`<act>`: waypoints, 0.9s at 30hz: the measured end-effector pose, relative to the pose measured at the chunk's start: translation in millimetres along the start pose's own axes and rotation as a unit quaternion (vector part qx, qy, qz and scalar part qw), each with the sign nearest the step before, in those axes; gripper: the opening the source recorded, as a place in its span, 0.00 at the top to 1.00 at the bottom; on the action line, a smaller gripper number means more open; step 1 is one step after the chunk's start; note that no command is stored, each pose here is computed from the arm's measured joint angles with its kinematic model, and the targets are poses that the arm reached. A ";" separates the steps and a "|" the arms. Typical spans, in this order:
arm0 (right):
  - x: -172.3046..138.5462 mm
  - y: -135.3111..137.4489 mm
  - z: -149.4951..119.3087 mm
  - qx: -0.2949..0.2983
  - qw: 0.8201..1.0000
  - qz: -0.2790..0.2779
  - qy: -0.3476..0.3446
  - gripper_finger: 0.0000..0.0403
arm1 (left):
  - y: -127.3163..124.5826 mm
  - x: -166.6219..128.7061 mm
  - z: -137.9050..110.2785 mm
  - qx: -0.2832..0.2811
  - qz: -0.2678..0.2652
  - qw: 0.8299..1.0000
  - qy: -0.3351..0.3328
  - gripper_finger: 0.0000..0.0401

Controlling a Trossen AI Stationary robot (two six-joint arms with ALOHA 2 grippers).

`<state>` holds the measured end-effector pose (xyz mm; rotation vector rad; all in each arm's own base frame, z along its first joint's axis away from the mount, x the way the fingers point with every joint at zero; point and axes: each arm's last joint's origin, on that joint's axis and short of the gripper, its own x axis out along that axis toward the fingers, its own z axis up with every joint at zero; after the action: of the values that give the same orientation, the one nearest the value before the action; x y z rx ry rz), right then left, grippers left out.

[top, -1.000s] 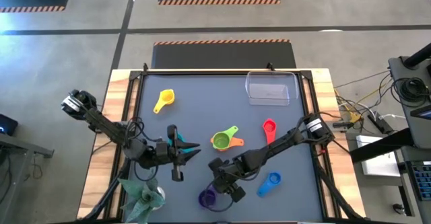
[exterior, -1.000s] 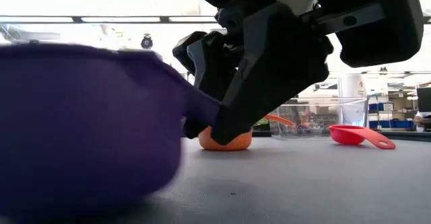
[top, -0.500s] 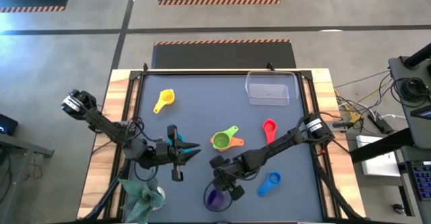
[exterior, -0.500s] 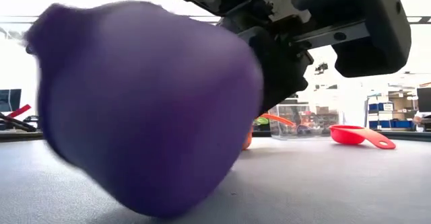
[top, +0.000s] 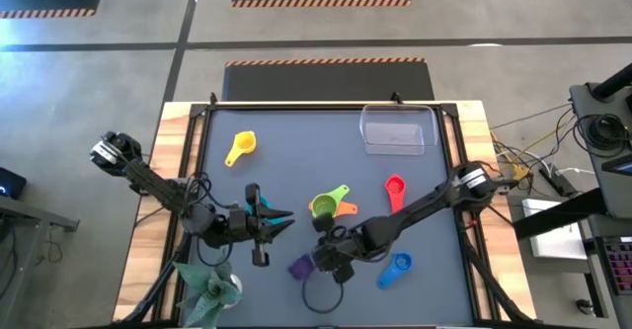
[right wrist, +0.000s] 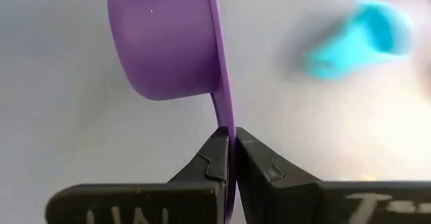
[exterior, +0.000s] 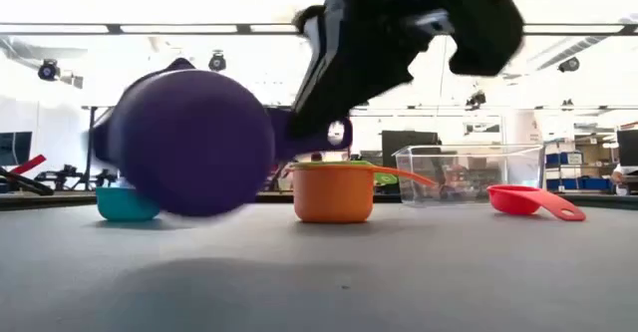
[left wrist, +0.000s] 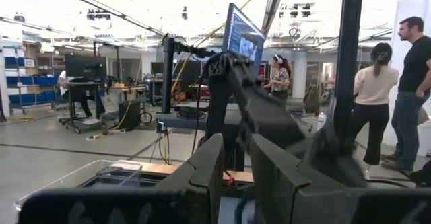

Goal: Nest measuring cups in basket
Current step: Stack the violet measuring cup on top of the light green measuring cup

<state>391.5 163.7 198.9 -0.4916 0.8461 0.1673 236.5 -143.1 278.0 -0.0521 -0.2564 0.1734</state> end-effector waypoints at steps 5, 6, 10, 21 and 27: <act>-33.0 -1.9 -1.9 -0.010 0.980 -0.191 0.050 0.98 | 0.1 0.0 0.0 0.000 0.002 1.000 0.000 0.86; -39.1 -1.2 -3.5 -0.016 0.971 -0.231 0.061 0.98 | 0.2 0.0 -0.1 0.000 0.003 1.000 0.001 0.86; -56.0 -1.2 -13.8 -0.040 0.927 -0.357 0.106 0.98 | 0.2 0.0 -0.1 0.000 0.003 1.000 0.001 0.86; -40.3 -0.5 -60.8 -0.041 0.891 -0.424 0.157 0.98 | 0.4 0.2 -0.2 0.000 0.004 1.000 0.001 0.86; -34.1 0.9 -68.5 -0.033 0.891 -0.426 0.153 0.98 | 1.5 1.2 -0.5 0.000 0.006 1.000 0.001 0.86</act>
<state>322.4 133.3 185.9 -0.9286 0.8593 -0.7124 237.5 -141.4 277.7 -0.0532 -0.2537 0.1857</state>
